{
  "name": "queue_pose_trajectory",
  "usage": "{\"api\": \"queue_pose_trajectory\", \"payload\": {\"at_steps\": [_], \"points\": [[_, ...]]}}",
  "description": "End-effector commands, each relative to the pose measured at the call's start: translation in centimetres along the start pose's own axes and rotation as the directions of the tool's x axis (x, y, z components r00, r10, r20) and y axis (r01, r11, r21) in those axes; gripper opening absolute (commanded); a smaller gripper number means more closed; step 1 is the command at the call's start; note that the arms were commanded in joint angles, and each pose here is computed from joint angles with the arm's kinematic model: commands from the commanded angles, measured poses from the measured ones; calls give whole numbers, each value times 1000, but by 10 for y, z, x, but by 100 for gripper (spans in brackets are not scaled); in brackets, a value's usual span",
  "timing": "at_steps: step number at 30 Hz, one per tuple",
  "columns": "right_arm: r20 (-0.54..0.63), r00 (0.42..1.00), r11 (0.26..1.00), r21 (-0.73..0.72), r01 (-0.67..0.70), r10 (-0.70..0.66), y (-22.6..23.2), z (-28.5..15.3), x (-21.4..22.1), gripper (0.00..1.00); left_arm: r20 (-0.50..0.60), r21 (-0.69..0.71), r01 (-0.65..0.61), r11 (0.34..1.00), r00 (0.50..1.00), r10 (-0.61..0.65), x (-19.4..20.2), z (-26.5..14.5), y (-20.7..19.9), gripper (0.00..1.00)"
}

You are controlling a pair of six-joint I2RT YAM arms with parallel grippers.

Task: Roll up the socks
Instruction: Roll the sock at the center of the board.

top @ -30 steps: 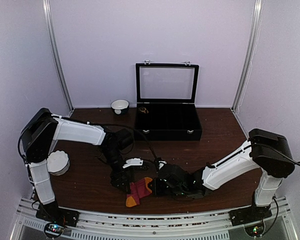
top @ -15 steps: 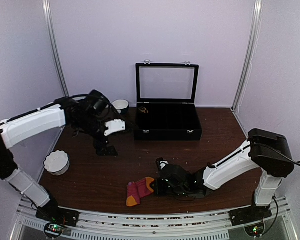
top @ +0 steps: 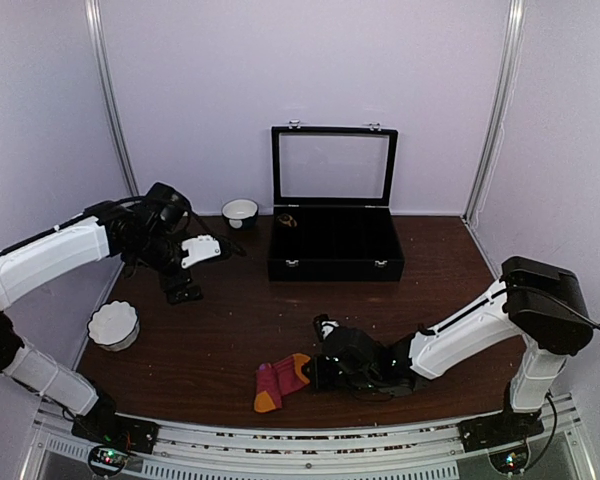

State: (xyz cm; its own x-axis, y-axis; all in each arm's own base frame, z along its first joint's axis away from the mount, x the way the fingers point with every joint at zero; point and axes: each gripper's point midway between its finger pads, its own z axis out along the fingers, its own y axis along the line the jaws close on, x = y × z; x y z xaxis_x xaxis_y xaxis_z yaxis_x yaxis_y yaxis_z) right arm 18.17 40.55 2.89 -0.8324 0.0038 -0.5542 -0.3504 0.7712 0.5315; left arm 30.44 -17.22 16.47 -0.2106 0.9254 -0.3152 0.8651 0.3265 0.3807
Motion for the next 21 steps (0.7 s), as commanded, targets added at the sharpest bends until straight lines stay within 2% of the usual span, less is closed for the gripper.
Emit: {"api": "queue_pose_trajectory", "payload": {"at_steps": [1, 4, 6, 8, 12, 14, 21], "points": [[22, 1000, 1000, 14, 4, -4, -2, -6, -7, 6, 150, 197, -6, 980, 988, -24, -32, -10, -44, 98], [18, 1000, 1000, 15, 1, -1, -1, -4, -7, 6, 243, 431, -89, 898, 970, -21, -58, -18, -115, 98], [19, 1000, 1000, 14, -3, 3, -2, -4, -7, 6, 266, 532, -124, 837, 964, -26, -68, -17, -151, 97], [20, 1000, 1000, 13, -10, 9, -3, -4, -7, 6, 271, 612, -137, 779, 962, -43, -74, -12, -176, 91], [28, 999, 1000, 7, -20, 19, -3, -4, -7, 6, 224, 726, -95, 681, 969, -104, -80, 5, -202, 72], [31, 999, 1000, 2, -23, 23, -1, -3, -8, 6, 200, 746, -78, 662, 973, -111, -80, 14, -210, 68], [39, 999, 1000, -8, -18, 18, 2, -4, -11, 5, 185, 759, -80, 646, 978, -95, -84, 34, -225, 63]]}}
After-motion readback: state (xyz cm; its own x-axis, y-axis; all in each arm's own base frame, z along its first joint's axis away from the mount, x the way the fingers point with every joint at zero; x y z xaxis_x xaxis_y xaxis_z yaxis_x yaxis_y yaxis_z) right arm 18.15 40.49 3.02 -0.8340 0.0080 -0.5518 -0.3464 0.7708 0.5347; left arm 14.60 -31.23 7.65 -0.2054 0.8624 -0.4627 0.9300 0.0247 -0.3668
